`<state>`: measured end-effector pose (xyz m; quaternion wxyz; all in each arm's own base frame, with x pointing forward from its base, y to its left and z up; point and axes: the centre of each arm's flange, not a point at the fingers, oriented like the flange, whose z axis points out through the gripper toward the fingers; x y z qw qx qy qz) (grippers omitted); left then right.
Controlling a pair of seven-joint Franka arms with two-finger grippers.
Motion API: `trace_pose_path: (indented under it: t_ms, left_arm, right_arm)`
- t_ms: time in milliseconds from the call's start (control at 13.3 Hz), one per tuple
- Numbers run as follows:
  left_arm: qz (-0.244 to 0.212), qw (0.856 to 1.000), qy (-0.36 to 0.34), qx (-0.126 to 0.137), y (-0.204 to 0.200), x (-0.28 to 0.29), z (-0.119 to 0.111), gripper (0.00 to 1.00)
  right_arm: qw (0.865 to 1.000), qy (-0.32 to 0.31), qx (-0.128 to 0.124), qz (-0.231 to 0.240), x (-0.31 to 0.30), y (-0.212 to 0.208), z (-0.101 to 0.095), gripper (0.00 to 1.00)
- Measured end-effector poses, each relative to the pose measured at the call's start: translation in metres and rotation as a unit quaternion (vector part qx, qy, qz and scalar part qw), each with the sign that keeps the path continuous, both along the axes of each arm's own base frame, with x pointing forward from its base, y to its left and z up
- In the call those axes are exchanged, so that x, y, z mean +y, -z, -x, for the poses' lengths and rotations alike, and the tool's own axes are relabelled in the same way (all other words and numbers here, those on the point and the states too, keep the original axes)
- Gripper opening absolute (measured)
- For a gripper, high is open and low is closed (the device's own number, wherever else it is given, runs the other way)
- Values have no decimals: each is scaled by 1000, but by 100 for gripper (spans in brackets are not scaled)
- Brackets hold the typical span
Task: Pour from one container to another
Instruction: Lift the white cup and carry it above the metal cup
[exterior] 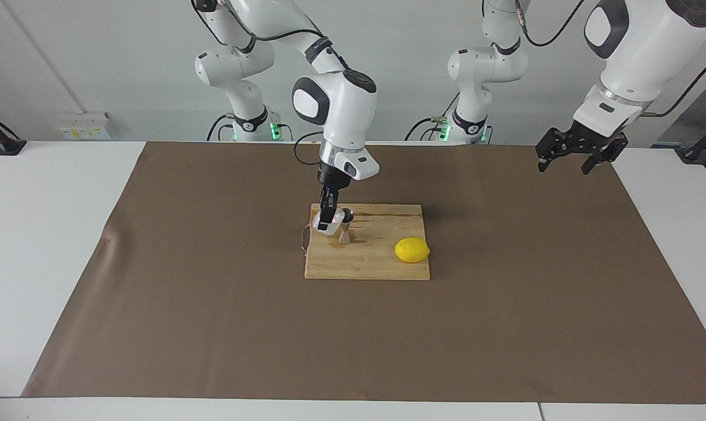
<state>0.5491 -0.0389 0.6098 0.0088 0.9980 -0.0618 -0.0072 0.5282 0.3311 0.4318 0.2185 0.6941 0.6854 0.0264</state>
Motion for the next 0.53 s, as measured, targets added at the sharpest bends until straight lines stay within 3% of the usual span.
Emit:
trace_pose_path:
  t_ms: [226, 527]
  left_arm:
    - [0, 1000, 0, 0, 0, 0, 0, 100]
    - [0, 1000, 0, 0, 0, 0, 0, 100]
  right_arm:
    - [1000, 0, -9, 12, 1, 4, 2, 48]
    - [998, 1, -46, 41, 19, 14, 19, 48]
